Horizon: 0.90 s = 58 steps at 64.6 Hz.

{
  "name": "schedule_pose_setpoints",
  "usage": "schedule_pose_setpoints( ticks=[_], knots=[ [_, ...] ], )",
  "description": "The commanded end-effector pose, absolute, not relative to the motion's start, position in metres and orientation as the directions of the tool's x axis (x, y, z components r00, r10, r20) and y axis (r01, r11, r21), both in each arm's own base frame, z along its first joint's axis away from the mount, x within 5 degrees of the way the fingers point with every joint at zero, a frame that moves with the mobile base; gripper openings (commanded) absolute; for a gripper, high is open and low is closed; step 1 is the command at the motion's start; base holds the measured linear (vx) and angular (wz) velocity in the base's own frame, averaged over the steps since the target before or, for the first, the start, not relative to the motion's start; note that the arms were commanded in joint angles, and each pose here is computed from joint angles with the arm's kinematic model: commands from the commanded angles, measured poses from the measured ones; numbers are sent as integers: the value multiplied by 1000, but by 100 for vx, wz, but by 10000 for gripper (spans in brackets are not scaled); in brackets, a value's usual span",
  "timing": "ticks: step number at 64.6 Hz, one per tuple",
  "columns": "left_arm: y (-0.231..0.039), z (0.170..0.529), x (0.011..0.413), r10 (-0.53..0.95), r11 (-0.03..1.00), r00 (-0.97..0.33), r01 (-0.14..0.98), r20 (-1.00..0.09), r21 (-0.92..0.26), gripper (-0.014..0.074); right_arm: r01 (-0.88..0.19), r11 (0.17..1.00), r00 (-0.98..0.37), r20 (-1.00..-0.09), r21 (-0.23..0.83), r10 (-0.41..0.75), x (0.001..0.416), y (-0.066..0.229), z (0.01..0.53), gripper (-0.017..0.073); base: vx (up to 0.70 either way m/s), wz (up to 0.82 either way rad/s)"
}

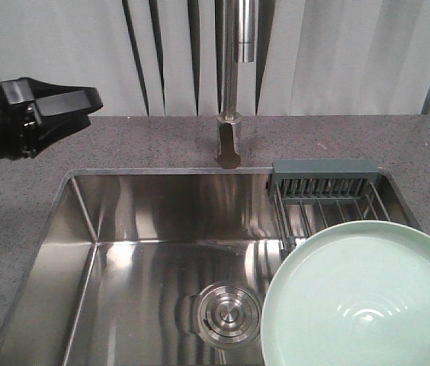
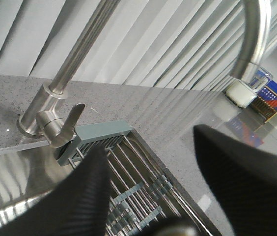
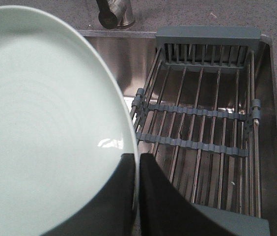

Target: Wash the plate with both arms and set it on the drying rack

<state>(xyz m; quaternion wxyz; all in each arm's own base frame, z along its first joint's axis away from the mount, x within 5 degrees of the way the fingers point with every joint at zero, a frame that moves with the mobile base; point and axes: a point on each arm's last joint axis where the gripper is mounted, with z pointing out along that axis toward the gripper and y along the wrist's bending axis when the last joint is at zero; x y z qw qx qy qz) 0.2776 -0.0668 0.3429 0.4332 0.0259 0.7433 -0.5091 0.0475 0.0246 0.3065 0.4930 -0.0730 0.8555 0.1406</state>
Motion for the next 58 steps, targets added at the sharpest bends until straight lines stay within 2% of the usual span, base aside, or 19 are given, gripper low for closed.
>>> schedule_pose_setpoints(
  ticks=[1,9,39,58],
  knots=[
    [-80,364,297,-440,351,-618,549,-651,-758,567,-261,949,-420,-906,179,55,51,25,320,-1,0,0],
    [-98,360,325,-406,320,-644,564,-648,-761,622,-261,949,-420,-906,179,55,51,25,320,-1,0,0],
    [-165,333,408,-302,258,-680,617,-668,-744,569,-261,949,-420,-906,179,55,51,25,320,-1,0,0],
    [-187,317,443,-305,250,-674,625,-673,-740,569,-261,949,-421,-905,179,55,51,25,320,-1,0,0]
  ],
)
